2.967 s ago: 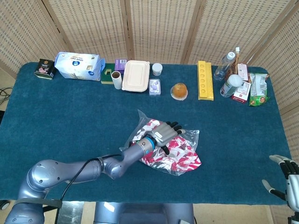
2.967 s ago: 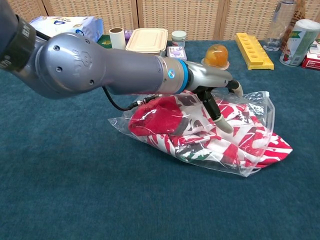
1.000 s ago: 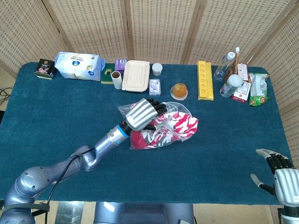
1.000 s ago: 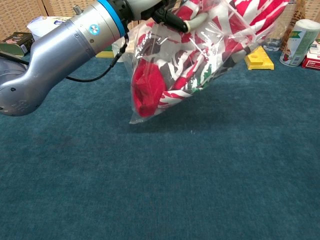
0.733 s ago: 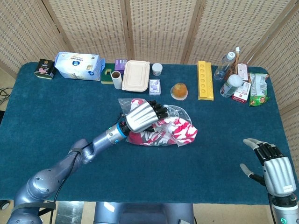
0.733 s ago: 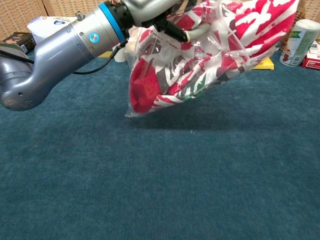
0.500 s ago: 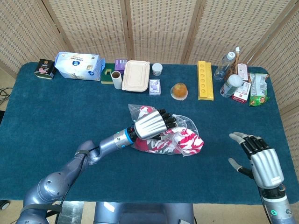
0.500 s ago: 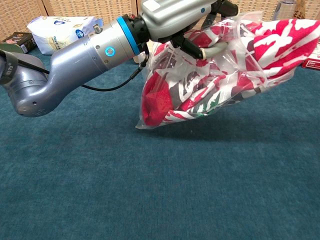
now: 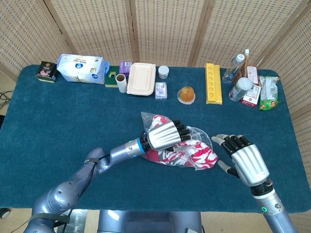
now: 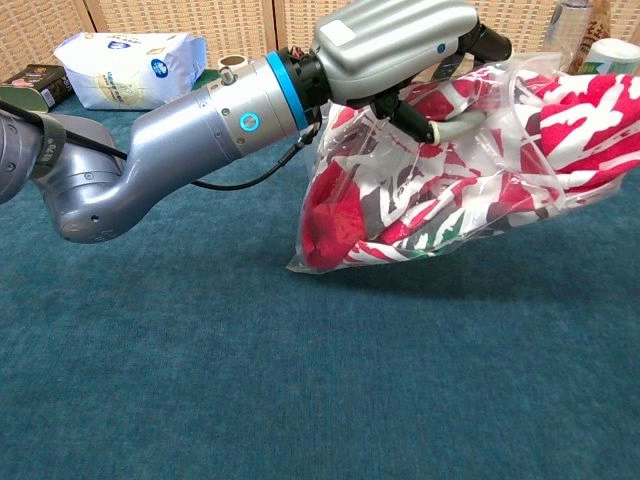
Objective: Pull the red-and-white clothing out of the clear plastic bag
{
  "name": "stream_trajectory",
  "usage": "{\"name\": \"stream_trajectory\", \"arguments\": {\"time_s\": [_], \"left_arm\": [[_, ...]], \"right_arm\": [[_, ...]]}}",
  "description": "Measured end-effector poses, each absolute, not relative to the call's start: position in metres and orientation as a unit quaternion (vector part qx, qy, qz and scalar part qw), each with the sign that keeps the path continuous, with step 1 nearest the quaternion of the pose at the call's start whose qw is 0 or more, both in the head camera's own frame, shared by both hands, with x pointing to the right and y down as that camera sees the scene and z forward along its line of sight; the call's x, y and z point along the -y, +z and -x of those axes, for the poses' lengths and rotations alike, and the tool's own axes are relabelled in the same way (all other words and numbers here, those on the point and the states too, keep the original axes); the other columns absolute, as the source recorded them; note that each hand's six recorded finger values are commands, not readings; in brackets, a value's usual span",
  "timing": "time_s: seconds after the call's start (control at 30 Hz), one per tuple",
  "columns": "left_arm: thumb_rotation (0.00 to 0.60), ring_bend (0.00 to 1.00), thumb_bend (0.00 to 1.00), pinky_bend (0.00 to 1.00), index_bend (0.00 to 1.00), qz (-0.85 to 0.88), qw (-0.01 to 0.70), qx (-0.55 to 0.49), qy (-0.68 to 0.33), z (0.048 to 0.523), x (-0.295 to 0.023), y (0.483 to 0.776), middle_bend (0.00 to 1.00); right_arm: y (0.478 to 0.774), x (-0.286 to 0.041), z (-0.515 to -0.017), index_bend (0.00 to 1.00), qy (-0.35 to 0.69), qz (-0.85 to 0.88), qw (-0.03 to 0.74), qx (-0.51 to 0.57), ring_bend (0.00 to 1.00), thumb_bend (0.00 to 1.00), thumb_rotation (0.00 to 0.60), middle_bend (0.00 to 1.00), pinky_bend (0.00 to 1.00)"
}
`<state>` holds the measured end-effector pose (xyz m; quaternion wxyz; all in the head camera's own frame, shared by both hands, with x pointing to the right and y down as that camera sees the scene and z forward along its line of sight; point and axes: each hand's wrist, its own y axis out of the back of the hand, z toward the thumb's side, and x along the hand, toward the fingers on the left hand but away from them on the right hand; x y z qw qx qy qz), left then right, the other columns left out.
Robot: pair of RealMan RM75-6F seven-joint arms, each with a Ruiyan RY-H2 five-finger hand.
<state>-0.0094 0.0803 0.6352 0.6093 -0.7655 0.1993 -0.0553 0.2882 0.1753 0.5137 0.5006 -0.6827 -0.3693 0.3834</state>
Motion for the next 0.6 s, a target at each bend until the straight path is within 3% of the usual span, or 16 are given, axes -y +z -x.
{"name": "stream_trajectory", "arguments": {"time_s": [0.37,0.6], "left_arm": [[0.6,0.6,0.52,0.62,0.73,0.769,0.605,-0.199,-0.057,0.004,-0.082,0.637,0.54],[0.6,0.6,0.52,0.62,0.73,0.77,0.604,-0.197,-0.056,0.0,-0.084,0.638,0.54]], "right_arm": [[0.527,-0.178,-0.274,0.33,0.374,0.695,0.497,0.361,0.41,0.21,0.6,0.36,0.45],[0.533,-0.177,-0.272,0.35,0.379,0.695,0.495,0.359,0.43,0.27,0.6,0.37,0.47]]}}
